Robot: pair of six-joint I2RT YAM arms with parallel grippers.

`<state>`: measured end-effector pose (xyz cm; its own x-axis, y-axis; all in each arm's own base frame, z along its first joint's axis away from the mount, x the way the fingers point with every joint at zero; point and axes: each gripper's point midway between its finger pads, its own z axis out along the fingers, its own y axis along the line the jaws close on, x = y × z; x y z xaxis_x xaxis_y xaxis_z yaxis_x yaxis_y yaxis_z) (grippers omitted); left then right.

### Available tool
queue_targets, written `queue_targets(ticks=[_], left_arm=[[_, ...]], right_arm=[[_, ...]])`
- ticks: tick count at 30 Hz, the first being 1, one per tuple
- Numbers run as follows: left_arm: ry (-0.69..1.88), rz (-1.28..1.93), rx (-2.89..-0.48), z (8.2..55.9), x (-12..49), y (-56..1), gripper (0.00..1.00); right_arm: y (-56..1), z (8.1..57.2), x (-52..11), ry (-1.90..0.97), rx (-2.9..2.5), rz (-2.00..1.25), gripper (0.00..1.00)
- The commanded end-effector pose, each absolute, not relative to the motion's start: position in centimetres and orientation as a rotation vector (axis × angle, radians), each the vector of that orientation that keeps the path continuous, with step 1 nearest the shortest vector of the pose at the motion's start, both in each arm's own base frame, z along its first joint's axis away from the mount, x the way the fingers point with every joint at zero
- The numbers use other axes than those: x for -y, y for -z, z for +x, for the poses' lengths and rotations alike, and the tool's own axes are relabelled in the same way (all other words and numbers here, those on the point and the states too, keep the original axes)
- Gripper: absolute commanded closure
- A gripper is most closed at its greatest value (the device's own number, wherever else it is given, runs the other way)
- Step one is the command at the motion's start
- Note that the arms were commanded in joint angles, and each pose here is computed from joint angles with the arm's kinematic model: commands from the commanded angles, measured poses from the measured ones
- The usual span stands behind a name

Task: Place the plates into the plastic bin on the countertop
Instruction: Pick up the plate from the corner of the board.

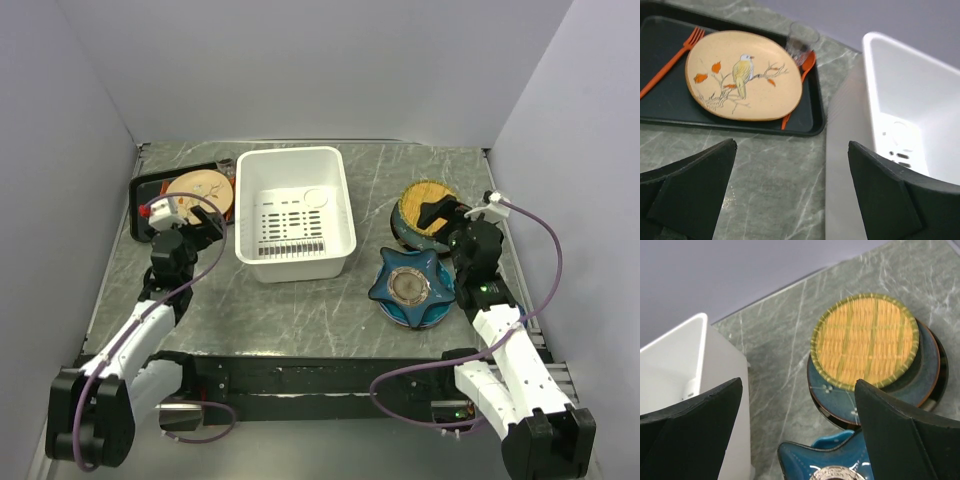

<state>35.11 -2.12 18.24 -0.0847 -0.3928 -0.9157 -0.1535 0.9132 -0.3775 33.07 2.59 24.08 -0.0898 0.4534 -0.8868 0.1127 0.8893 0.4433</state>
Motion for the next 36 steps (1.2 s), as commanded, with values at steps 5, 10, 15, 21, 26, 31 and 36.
queue_targets(ticks=[5, 10, 15, 21, 26, 31, 36], left_arm=[[0.325, -0.410, -1.494, 34.0, 2.9, -25.6, 0.01], [0.383, -0.465, -1.475, 34.2, 3.4, -27.6, 0.01], [0.440, -0.467, -1.492, 34.6, 4.3, -29.9, 0.01], [0.554, -0.338, -1.568, 35.0, 7.4, -30.9, 0.01], [0.617, -0.203, -1.608, 34.8, 10.2, -31.9, 0.01], [0.679, -0.079, -1.629, 34.0, 13.0, -33.0, 0.01], [0.698, -0.026, -1.641, 33.4, 14.5, -34.1, 0.01]], right_arm=[[-24.4, 32.9, -1.6, -0.274, -1.715, 0.524, 0.00], [-24.3, 32.9, -1.5, -0.313, -1.756, 0.520, 0.00], [-24.3, 32.7, -1.4, -0.324, -1.781, 0.511, 0.00], [-24.5, 32.1, -2.1, -0.359, -1.792, 0.477, 0.00], [-24.4, 31.7, -2.6, -0.392, -1.794, 0.464, 0.00], [-23.7, 31.4, -2.2, -0.366, -1.820, 0.486, 0.00], [-23.2, 31.2, -1.6, -0.355, -1.824, 0.513, 0.00]])
